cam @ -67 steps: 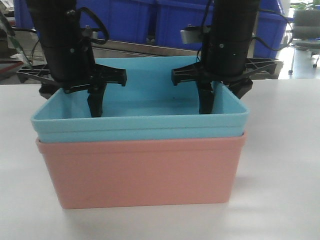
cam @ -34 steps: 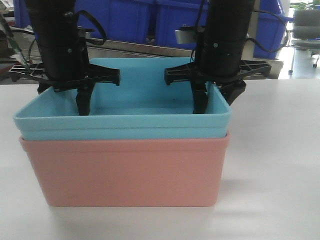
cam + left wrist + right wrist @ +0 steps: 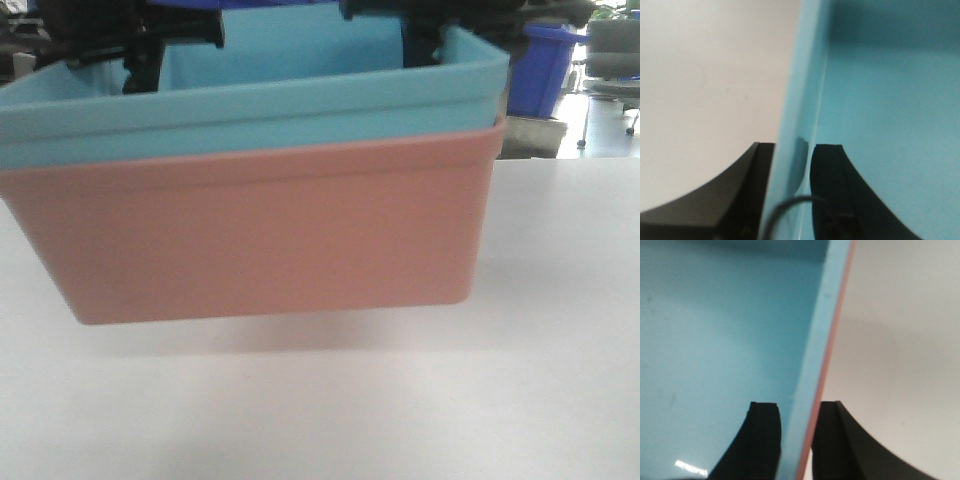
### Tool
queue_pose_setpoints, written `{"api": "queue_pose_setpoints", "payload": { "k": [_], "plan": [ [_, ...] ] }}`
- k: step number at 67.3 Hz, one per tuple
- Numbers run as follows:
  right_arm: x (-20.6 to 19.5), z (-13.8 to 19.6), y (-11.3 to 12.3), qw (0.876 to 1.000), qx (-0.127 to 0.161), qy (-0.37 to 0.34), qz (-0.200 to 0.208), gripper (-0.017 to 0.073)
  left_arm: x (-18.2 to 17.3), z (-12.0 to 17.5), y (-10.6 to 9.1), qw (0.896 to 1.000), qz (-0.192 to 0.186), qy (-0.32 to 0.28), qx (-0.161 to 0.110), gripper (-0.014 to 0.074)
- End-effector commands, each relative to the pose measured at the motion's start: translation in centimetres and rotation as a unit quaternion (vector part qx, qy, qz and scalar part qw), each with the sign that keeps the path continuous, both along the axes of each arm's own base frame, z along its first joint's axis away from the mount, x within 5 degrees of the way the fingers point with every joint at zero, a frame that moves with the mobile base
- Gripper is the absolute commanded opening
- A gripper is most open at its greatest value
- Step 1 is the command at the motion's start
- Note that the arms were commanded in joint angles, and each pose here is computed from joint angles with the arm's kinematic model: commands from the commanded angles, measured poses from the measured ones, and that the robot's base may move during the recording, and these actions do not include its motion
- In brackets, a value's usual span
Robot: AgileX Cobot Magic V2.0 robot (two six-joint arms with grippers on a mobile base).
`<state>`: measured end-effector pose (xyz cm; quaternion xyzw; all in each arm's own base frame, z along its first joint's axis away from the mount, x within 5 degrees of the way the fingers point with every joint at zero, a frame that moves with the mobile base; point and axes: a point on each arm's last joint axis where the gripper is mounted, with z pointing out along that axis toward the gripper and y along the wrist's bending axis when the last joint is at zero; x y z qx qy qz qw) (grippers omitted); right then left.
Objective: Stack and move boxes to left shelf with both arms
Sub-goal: 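Lift the stacked bins off the table with both grippers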
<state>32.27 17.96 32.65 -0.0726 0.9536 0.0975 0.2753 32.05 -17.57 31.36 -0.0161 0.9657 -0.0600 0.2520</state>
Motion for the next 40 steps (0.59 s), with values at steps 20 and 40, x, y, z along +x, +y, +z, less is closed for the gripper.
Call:
{"api": "queue_pose_setpoints", "payload": {
  "k": [20,40],
  "plan": [
    [-3.7,5.8,0.2,0.993,-0.03,-0.118,0.0,0.0056,-7.0,7.8,-1.5,0.993,-0.046,-0.107,0.021,-0.0002],
    [-5.9,6.0,4.0,0.99,0.003,-0.14,0.013,0.0056,-8.4,8.0,-4.2,0.988,-0.052,-0.142,-0.006,-0.0003]
  ]
}}
